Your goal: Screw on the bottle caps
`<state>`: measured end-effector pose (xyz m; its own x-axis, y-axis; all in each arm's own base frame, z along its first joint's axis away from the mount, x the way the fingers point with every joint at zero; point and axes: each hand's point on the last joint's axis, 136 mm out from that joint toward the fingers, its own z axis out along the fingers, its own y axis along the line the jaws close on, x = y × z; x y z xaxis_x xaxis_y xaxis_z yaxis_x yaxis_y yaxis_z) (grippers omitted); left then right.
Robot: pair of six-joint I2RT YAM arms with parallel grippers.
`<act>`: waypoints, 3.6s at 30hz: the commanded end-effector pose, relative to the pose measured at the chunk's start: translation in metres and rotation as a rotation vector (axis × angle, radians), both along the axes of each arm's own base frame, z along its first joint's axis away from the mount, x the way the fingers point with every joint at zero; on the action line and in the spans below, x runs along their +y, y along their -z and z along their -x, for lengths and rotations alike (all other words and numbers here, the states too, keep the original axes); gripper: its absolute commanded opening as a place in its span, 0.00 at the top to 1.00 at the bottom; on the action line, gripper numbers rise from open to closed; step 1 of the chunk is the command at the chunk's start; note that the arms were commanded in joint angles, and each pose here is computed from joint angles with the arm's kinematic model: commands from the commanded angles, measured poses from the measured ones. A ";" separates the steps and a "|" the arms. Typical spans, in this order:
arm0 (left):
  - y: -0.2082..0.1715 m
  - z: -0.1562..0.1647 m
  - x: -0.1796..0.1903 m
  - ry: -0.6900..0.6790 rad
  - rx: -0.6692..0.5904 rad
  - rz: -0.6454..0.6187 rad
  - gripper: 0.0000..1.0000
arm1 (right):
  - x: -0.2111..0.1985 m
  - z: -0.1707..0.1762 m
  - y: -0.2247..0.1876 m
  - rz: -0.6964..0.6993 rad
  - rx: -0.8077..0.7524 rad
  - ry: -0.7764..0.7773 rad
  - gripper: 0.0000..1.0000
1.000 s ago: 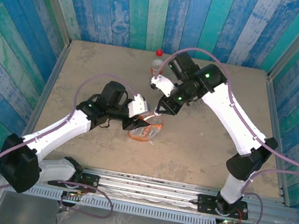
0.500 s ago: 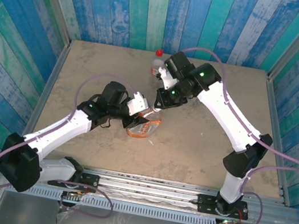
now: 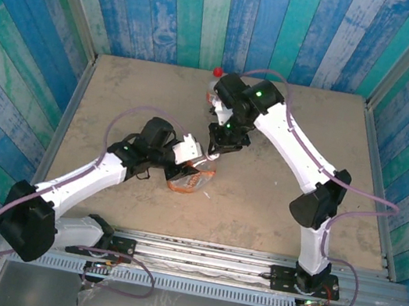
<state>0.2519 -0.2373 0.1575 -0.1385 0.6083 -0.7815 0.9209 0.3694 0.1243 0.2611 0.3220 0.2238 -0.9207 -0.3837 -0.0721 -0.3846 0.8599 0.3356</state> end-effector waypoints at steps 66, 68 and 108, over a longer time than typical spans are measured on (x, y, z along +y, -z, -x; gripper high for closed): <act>-0.041 0.002 -0.033 0.156 -0.104 0.156 0.46 | -0.017 -0.010 -0.045 -0.012 -0.166 -0.123 0.27; -0.041 0.002 -0.034 0.153 -0.103 0.163 0.46 | -0.016 -0.011 -0.052 -0.032 -0.191 -0.119 0.26; -0.051 -0.008 -0.050 0.118 -0.078 0.352 0.47 | -0.033 0.017 -0.105 -0.498 -1.121 -0.360 0.41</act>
<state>0.2601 -0.2830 0.2113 -0.0146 0.3144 -0.9492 0.9457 0.3126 0.0890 0.2433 0.2840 0.3265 -0.1535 -0.3062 -0.9395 -0.8395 0.5419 -0.0395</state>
